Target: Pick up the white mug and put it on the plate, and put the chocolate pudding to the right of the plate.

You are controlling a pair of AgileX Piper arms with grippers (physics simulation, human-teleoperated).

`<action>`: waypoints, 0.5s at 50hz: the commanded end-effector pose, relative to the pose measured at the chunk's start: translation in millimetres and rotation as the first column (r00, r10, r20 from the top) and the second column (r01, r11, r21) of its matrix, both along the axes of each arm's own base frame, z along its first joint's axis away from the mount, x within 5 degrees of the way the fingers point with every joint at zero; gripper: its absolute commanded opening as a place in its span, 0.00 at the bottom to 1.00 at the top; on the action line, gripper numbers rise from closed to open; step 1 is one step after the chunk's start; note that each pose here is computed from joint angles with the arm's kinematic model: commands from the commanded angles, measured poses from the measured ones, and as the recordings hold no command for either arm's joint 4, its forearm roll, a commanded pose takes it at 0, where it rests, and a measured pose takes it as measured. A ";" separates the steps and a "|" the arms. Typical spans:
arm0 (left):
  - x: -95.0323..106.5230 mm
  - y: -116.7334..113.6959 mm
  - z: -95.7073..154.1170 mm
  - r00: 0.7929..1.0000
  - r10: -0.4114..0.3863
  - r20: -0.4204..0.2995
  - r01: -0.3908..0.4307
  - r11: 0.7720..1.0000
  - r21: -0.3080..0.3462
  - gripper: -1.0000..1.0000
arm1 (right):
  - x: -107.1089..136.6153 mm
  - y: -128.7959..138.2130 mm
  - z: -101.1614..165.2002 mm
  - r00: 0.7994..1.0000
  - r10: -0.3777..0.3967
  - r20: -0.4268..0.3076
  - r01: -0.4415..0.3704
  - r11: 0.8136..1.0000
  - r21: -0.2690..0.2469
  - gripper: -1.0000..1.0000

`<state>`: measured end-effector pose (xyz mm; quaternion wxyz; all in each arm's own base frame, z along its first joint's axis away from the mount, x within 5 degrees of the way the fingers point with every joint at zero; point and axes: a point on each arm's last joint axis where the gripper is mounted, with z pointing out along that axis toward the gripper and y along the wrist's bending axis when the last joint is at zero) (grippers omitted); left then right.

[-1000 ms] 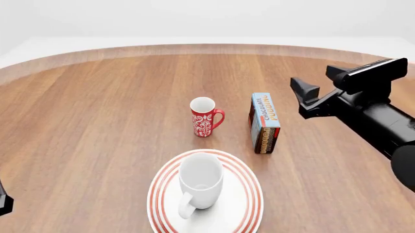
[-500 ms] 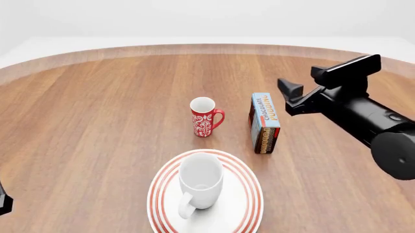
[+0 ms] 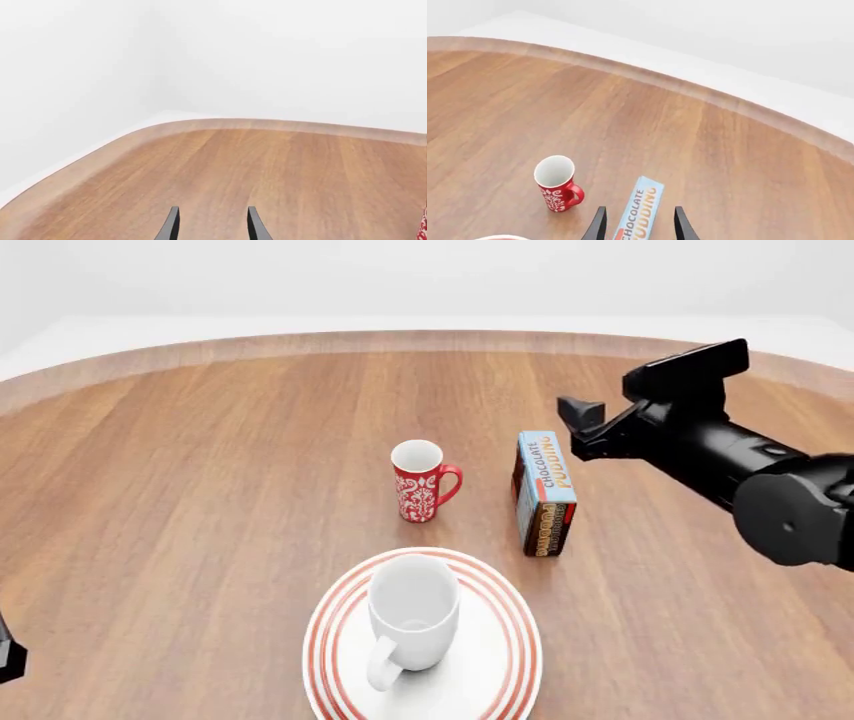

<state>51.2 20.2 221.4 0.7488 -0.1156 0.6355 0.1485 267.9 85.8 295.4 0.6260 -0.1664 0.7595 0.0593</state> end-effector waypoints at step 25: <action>0.1 -0.1 -0.3 1.000 -0.005 0.003 0.005 1.000 -0.010 1.00 | 27.3 4.5 -8.1 0.992 -0.034 -0.118 0.040 0.998 0.055 1.00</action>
